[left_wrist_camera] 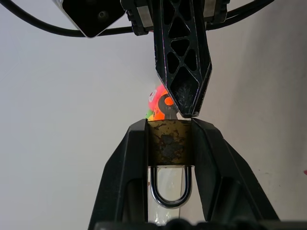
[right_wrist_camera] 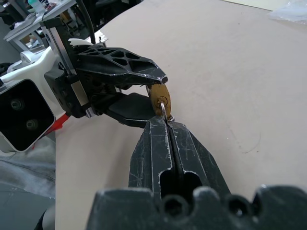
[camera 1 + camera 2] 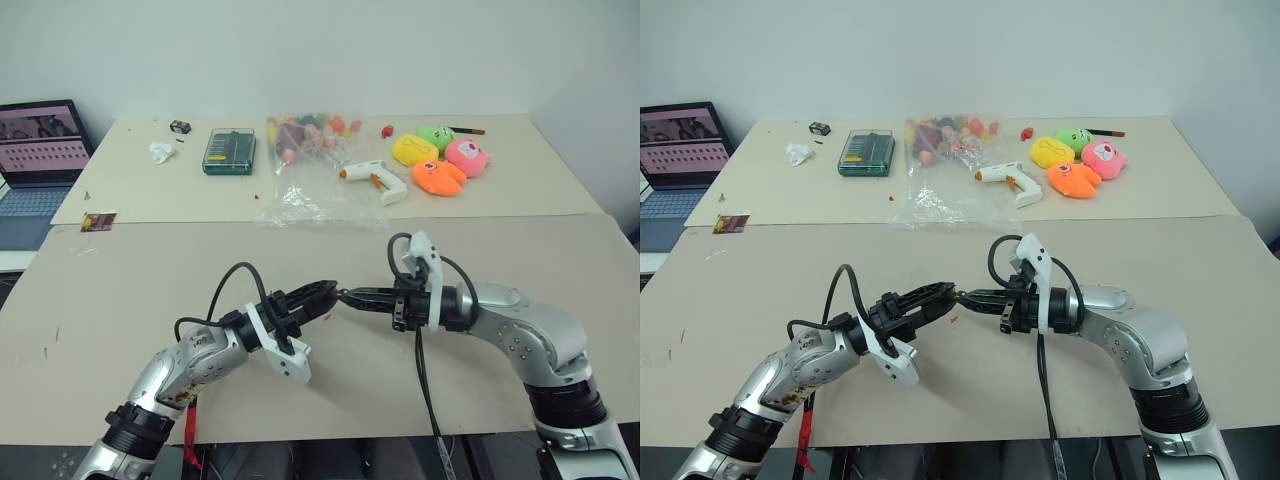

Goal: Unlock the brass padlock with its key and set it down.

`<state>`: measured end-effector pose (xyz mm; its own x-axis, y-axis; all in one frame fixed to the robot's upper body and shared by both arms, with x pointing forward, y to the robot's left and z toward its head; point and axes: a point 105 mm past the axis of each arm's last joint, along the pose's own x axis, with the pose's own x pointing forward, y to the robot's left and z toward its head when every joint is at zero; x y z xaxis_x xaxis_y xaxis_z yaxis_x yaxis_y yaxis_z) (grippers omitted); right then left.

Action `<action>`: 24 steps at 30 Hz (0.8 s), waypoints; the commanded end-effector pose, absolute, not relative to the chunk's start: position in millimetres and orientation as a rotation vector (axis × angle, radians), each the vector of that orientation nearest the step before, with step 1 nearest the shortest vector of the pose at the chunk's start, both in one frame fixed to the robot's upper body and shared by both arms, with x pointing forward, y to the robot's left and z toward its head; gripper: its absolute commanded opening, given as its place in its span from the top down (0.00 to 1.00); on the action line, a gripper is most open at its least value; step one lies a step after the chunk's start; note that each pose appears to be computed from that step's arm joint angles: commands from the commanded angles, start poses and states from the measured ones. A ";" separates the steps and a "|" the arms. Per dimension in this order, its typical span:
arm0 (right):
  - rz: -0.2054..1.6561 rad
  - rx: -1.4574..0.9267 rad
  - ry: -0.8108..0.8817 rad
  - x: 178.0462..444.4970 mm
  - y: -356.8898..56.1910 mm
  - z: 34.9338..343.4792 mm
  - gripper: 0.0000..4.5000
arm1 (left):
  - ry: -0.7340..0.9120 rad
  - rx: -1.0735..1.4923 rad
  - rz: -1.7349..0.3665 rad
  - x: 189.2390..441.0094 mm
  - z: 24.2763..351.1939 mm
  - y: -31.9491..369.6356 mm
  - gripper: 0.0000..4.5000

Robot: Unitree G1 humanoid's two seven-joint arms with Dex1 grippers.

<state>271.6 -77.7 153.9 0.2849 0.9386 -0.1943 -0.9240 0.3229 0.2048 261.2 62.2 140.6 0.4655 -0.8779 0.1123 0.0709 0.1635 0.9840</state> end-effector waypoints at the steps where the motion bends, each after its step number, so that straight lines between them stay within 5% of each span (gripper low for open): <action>1: 1.265 0.029 0.233 269.8 -78.0 173.0 0.99 | -0.894 1.188 -0.792 256.8 153.6 57.2 0.83; 3: 1.267 0.028 0.234 269.4 -78.8 173.3 0.99 | -0.893 1.186 -0.793 256.7 154.3 57.0 0.83; 9: 1.256 0.017 0.226 270.5 -80.9 174.3 0.57 | -0.888 1.181 -0.792 257.1 155.5 57.4 0.83; 16: 1.263 0.040 0.235 269.0 -82.3 175.4 0.57 | -0.882 1.178 -0.791 259.0 156.0 65.1 0.83; 22: 1.270 0.059 0.240 268.1 -82.5 175.7 0.96 | -0.877 1.177 -0.794 261.5 155.9 69.5 0.83; 24: 1.270 0.062 0.241 267.9 -82.9 175.2 0.99 | -0.875 1.177 -0.795 263.0 155.8 70.8 0.83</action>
<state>270.1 -81.7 163.9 0.2733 0.9470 -0.1686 -0.9286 0.3055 0.2108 262.3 68.2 145.3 0.4595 -0.8809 0.1134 0.0936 0.1750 0.9801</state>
